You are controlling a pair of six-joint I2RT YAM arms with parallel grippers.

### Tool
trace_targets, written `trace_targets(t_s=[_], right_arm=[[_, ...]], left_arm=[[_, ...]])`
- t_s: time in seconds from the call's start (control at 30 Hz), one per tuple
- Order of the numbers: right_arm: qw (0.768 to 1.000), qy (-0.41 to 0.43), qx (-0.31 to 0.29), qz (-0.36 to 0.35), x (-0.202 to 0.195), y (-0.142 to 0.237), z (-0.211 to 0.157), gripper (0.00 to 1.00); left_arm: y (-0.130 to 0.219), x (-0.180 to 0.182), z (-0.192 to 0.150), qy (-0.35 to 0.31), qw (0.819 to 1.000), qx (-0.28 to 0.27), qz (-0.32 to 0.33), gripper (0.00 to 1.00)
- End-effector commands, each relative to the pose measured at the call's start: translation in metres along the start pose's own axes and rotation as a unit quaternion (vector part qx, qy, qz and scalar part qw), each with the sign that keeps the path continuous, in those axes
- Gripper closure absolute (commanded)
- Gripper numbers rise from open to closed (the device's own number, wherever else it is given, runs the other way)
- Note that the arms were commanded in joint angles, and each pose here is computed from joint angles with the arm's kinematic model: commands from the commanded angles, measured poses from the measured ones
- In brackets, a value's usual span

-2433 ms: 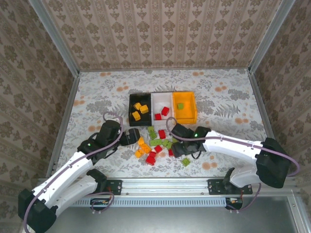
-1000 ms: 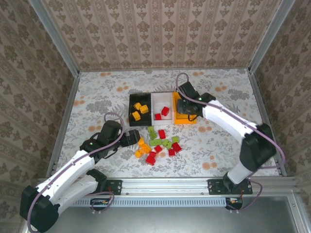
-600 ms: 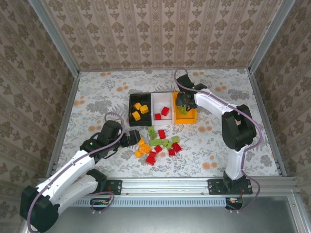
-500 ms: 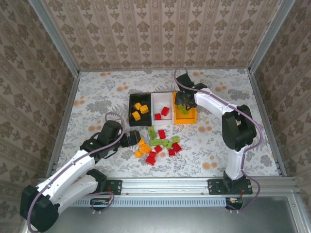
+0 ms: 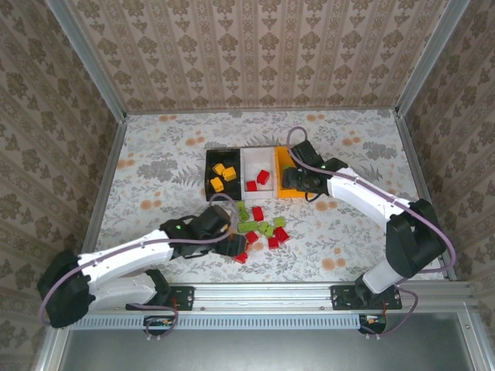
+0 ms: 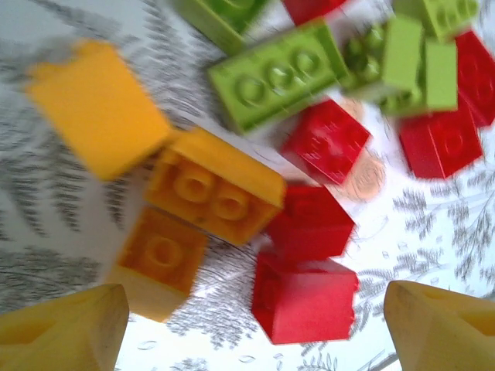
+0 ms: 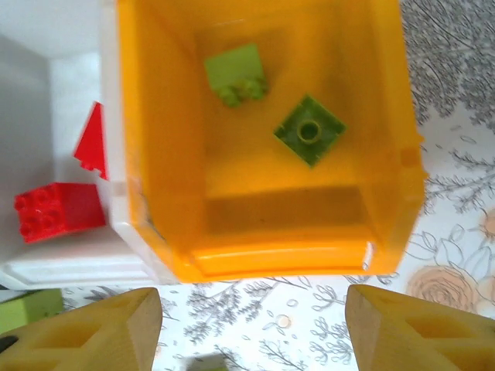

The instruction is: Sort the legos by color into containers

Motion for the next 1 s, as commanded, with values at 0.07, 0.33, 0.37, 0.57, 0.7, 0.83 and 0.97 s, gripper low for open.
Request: trace_targets(t_s=[0.07,0.33,0.37,0.57,0.7,0.83,0.97], right_arm=[[1.000,-0.017,-0.019,0.006,-0.005,0.009,-0.001,0.34],[0.999,-0.026,-0.046,0.008,-0.013,0.028,0.010,0.33],[0.998,-0.028,-0.050,0.008,-0.015,0.030,0.011,0.33],[0.997,-0.038,-0.064,0.008,-0.023,0.039,0.016,0.32],[0.996,-0.047,-0.074,0.008,-0.029,0.046,0.019,0.32],[0.996,-0.051,-0.076,0.009,-0.031,0.047,0.021,0.32],[0.996,-0.054,-0.073,0.010,-0.031,0.045,0.017,0.33]], left_arm=[[-0.013,-0.018,-0.007,-0.080,0.995,0.009,0.057,0.13],[-0.037,-0.019,-0.018,-0.128,0.984,0.033,0.120,0.19],[-0.040,-0.017,-0.020,-0.130,0.982,0.038,0.129,0.22],[-0.050,-0.009,-0.029,-0.146,0.974,0.056,0.163,0.37],[-0.047,-0.013,-0.029,-0.158,0.972,0.049,0.164,0.46],[-0.032,-0.018,-0.022,-0.157,0.975,0.029,0.157,0.52],[0.001,-0.043,0.004,-0.143,0.984,-0.027,0.097,0.53]])
Point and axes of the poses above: each hand's point on the last joint's axis, 136 mm out from that joint toward the fingers, its own y axis back along the fingers, its own x axis along the line the jaws close on, z = x × y, the point moved 2 cm from there along y, back along the fingers, and after that the axes turned 12 degrees about y, right-handed, at the moved point
